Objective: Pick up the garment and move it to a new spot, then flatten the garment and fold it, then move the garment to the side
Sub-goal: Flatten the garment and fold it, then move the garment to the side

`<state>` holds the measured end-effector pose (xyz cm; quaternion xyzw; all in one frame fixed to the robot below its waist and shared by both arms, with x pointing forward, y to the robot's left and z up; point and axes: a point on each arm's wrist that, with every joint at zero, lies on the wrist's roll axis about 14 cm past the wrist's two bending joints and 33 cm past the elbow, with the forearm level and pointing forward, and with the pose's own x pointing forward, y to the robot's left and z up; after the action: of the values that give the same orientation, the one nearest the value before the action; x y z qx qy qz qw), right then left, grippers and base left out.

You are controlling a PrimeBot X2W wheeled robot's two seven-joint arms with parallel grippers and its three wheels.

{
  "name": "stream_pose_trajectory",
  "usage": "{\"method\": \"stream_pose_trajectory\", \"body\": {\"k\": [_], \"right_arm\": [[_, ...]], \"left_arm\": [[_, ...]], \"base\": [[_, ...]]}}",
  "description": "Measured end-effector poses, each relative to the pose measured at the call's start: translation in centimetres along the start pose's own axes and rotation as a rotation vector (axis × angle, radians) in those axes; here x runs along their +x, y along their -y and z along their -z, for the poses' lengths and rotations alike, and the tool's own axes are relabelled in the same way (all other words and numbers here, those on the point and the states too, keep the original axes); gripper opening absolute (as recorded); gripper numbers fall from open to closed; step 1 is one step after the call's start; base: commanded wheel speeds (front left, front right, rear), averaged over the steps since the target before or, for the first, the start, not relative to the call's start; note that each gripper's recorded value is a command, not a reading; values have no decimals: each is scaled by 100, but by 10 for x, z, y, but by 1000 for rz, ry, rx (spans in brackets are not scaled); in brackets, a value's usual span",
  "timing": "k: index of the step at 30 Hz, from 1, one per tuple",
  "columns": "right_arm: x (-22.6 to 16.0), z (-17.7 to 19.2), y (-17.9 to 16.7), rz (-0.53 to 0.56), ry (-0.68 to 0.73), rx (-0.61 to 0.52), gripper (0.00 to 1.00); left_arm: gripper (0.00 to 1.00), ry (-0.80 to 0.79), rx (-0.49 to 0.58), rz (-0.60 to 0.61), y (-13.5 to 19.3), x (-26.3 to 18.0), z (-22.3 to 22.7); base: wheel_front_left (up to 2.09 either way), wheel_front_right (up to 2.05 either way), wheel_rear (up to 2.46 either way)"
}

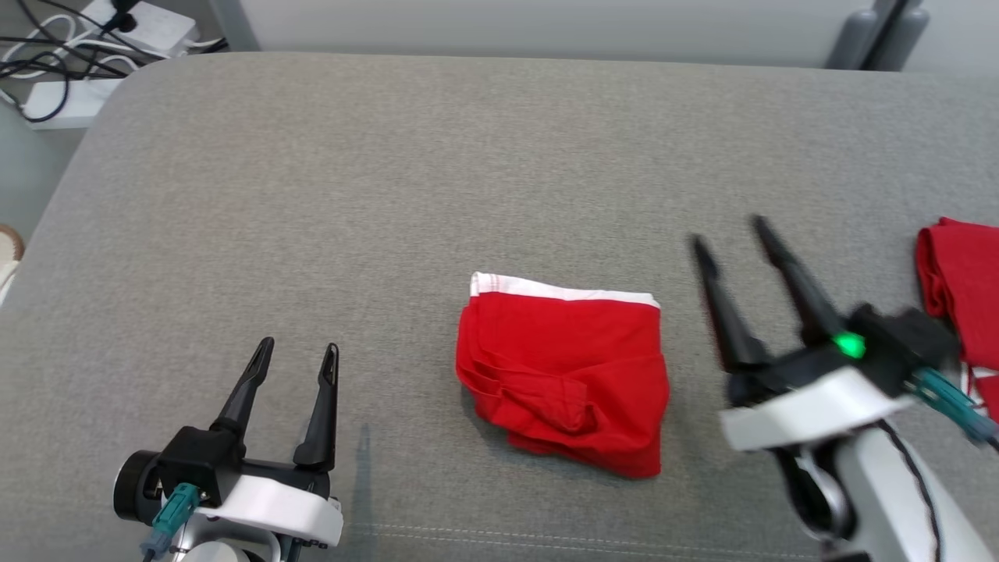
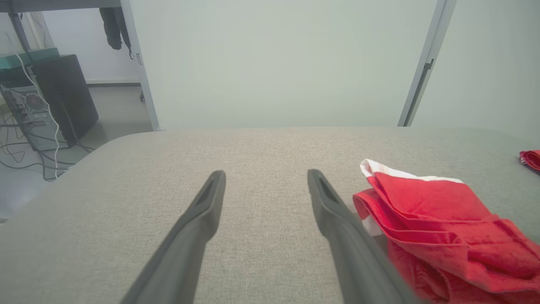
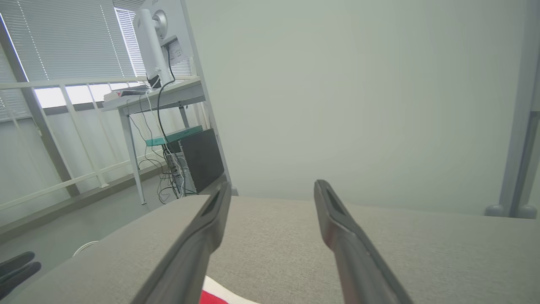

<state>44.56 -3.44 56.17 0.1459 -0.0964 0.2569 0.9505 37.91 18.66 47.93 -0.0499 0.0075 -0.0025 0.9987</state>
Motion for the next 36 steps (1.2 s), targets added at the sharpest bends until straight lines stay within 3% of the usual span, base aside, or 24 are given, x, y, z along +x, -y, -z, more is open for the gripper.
{"method": "stream_pose_trajectory", "body": {"k": [3,7,15,24,29,36], "right_arm": [[-41,0,54,174,-27,-109,100],[-81,7,88,310,-80,-151,100],[-113,25,97,389,-149,-134,100],[-111,44,90,367,-199,-108,100],[-104,73,79,331,-265,-25,100],[-72,139,27,145,-492,127,100]], "left_arm": [[100,-3,0,24,7,6,2],[100,1,6,30,9,10,1],[100,3,16,53,15,16,1],[100,-7,25,43,11,16,3],[100,-7,28,12,1,10,2],[100,-11,32,-58,-20,-4,1]], "base": [[0,0,0],[0,0,0],[0,0,0],[0,0,0],[0,0,0],[0,0,0]]}}
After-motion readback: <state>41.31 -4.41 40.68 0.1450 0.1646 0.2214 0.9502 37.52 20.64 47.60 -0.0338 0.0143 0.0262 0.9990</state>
